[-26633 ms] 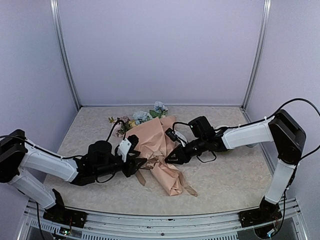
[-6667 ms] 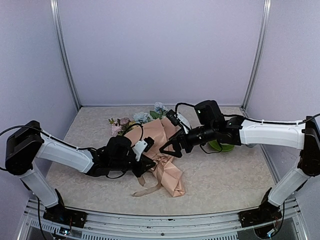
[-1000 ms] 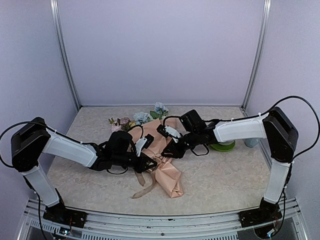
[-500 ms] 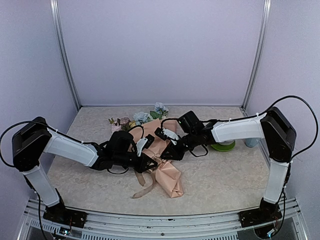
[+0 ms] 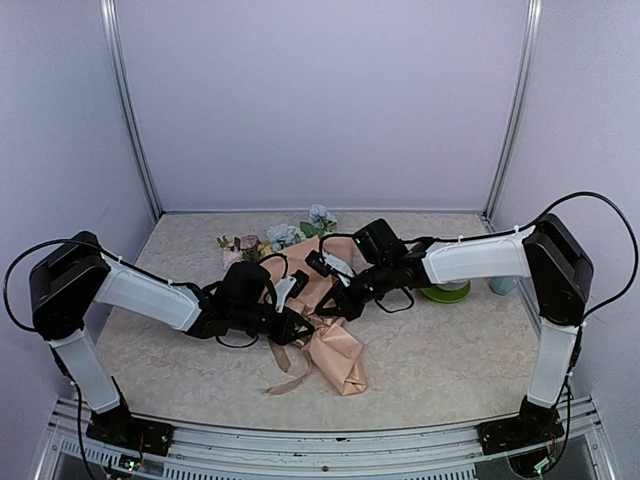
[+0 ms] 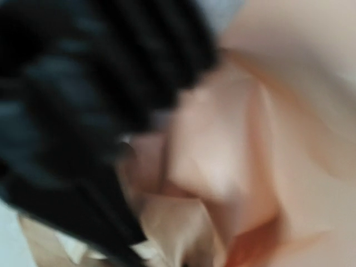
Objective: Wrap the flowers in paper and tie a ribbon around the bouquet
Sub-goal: Cross the half-tied ribbon over the folded bouquet.
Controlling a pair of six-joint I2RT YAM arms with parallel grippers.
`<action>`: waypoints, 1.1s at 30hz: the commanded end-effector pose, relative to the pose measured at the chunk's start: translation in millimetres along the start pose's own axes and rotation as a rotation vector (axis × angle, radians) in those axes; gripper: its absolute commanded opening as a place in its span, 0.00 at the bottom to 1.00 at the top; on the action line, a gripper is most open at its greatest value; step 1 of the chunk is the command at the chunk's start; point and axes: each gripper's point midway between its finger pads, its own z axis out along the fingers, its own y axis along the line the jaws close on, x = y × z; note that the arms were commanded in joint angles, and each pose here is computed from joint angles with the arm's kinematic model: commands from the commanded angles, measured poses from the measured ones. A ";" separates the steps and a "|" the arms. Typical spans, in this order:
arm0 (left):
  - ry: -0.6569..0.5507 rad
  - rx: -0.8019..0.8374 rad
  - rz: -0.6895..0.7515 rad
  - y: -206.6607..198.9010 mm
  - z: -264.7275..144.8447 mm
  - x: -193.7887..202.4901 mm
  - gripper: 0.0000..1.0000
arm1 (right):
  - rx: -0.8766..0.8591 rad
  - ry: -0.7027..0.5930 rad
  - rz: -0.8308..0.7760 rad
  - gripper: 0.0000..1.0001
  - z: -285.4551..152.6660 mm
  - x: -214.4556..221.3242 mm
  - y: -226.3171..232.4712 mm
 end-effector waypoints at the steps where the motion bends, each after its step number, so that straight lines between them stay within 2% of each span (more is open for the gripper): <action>1: 0.012 -0.013 -0.021 7.7 4.4 -1.2 0.00 | -0.101 -0.107 -0.017 0.00 -19.3 -27.0 33.4; 11: -0.071 -0.037 -0.032 17.1 2.2 -20.2 0.00 | -0.150 -0.037 0.046 0.00 -7.1 -0.9 36.1; 16: -0.065 -0.036 -0.038 21.0 3.5 -17.6 0.00 | -0.128 0.001 0.022 0.21 -6.6 -0.6 32.1; 20: -0.053 -0.041 -0.049 26.1 5.2 -13.9 0.00 | -0.082 0.034 -0.024 0.41 -16.9 -9.5 26.3; 25: -0.044 -0.053 -0.054 30.0 5.0 -11.5 0.00 | -0.088 0.000 -0.079 0.48 -44.2 -37.2 24.4; 27: -0.048 -0.054 -0.055 30.8 4.2 -11.6 0.00 | -0.057 -0.029 -0.062 0.46 -51.5 -47.4 10.9; 31: -0.049 -0.043 -0.054 29.2 5.1 -11.6 0.00 | -0.012 -0.033 0.029 0.28 -42.7 -49.2 -24.9; 33: -0.051 -0.038 -0.052 28.1 4.7 -12.2 0.00 | 0.004 -0.011 0.042 0.24 -31.1 -43.4 -36.2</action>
